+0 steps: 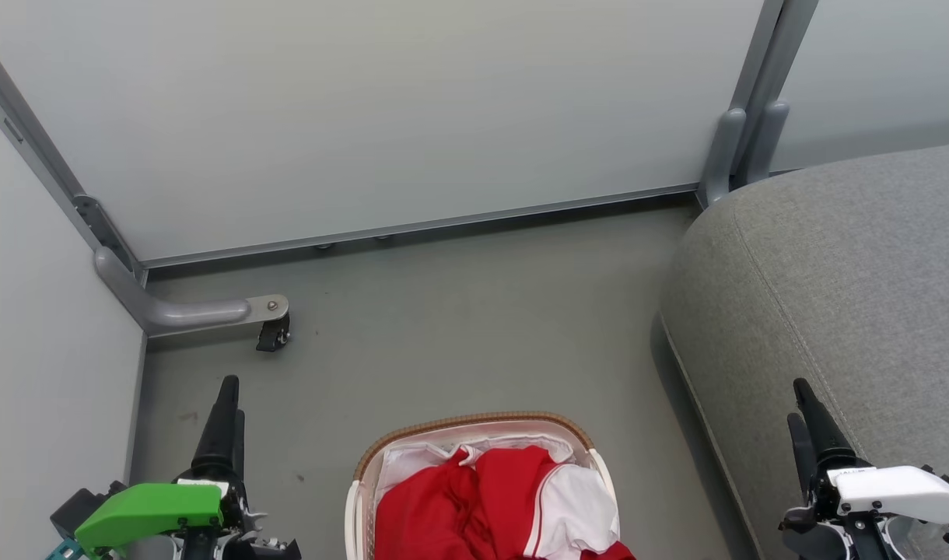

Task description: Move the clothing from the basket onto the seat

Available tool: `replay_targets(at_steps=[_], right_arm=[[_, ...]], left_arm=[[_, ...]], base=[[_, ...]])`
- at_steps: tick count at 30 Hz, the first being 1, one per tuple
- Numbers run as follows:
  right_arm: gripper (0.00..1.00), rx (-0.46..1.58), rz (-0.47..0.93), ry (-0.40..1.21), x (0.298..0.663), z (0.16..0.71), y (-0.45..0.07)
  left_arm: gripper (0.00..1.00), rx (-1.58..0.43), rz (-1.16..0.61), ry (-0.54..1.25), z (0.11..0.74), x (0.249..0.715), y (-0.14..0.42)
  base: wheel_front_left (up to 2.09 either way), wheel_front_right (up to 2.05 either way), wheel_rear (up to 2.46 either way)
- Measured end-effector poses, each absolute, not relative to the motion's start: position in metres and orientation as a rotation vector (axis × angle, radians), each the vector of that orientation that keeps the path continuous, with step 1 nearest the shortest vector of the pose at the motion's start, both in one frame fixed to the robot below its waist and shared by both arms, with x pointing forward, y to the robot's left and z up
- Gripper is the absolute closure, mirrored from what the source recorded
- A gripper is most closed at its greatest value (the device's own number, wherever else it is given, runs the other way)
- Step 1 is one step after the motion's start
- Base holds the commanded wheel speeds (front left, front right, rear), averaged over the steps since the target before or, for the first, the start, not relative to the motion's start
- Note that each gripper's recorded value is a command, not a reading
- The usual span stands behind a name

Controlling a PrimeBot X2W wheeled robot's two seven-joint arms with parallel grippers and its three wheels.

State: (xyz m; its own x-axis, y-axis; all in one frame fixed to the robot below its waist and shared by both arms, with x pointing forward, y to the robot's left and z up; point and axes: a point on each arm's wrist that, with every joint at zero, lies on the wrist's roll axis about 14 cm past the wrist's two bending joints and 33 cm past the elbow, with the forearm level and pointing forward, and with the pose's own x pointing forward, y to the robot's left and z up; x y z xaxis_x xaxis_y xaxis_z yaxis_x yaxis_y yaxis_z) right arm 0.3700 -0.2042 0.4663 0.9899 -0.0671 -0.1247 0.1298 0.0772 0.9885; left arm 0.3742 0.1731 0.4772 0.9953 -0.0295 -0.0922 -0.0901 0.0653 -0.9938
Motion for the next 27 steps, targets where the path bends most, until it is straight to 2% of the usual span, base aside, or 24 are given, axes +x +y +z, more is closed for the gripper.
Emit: replay_targets(at_steps=[11,27], right_arm=[[0.00,1.290,-0.146,-0.006,0.373,0.481,-0.216],[0.00,0.882,-0.067,-0.072,0.380,0.514,-0.210]], left_arm=[[0.00,-1.337,0.019,0.058,0.489,0.377,0.172],[0.00,-1.019,-0.027,0.017,0.507,0.382,0.163]], base=[[0.00,0.00,0.00],[0.00,0.00,0.00]])
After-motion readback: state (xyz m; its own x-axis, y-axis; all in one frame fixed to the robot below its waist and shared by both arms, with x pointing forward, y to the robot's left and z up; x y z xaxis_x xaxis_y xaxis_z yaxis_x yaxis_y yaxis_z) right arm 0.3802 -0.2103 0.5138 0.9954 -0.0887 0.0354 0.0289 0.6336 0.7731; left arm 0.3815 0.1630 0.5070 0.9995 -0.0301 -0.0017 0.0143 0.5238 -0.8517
